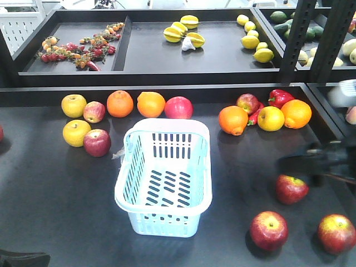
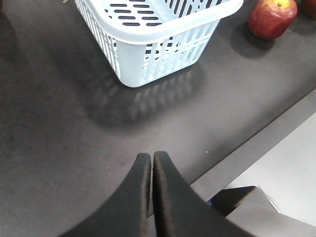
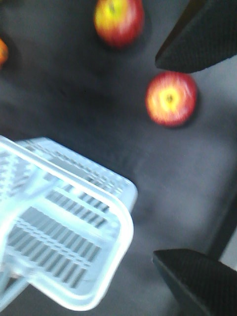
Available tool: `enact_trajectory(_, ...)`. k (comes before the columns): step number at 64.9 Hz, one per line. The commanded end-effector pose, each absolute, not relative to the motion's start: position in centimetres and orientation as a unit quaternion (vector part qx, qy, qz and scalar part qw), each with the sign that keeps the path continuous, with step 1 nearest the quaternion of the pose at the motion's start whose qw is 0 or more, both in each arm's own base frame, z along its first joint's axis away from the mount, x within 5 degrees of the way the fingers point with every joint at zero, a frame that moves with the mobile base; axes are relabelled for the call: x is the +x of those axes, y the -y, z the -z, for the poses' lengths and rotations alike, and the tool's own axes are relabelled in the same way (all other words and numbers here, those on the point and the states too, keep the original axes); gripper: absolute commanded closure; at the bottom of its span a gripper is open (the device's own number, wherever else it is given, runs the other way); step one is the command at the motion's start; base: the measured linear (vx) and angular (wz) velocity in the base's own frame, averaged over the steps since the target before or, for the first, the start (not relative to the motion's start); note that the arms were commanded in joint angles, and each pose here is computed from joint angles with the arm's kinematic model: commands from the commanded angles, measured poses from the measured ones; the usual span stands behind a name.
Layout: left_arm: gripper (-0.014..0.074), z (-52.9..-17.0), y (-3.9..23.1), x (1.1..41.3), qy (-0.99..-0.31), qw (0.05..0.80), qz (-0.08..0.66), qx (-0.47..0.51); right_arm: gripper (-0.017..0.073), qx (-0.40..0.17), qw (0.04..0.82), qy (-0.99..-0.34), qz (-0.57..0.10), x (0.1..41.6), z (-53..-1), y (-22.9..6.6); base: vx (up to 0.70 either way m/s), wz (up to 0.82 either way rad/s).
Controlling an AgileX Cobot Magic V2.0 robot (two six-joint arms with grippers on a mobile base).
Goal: Pick three apples into basket with both arms
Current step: 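Reach the right gripper down to the red apple nearest the robot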
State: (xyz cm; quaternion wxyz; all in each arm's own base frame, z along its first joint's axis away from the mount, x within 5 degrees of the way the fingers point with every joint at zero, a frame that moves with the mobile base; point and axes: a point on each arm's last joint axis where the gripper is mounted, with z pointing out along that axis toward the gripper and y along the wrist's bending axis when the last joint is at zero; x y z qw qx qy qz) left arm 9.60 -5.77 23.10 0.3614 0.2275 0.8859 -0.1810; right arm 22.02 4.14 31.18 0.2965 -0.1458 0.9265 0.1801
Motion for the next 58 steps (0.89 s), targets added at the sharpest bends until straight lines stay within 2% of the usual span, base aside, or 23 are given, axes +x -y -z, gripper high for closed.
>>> enact_trajectory(1,0.0601,-24.2,5.9,10.1,-0.874,0.395,0.191,0.208,-0.0126,-0.165,0.284,-0.926,-0.184,24.1,-30.3,-5.7,0.00,0.00)
enact_trajectory(8,0.0601,-24.3,5.9,10.1,-0.874,0.395,0.191,0.208,-0.0120,-0.137,0.225,-0.952,-0.159,26.0,-27.1,-6.5,0.00,0.00)
enact_trajectory(12,0.0601,-24.3,5.9,10.1,-0.874,0.395,0.191,0.208,-0.0118,-0.107,0.202,-0.963,-0.140,27.0,-25.5,-6.3,0.00,0.00)
enact_trajectory(23,0.0601,-24.3,5.9,10.1,-0.874,0.395,0.191,0.208,-0.0111,-0.077,0.142,-0.983,-0.089,28.8,-21.5,-5.5,0.00,0.00)
enact_trajectory(38,0.0601,-24.3,5.9,10.1,-0.874,0.395,0.191,0.208,-0.0103,-0.060,0.099,-0.990,-0.080,30.5,-17.6,-5.6,0.00,0.00)
enact_trajectory(58,0.0601,-24.3,5.9,10.1,-0.874,0.395,0.191,0.208,-0.0092,-0.037,0.052,-0.995,-0.081,32.6,-15.7,-6.0,0.00,0.00)
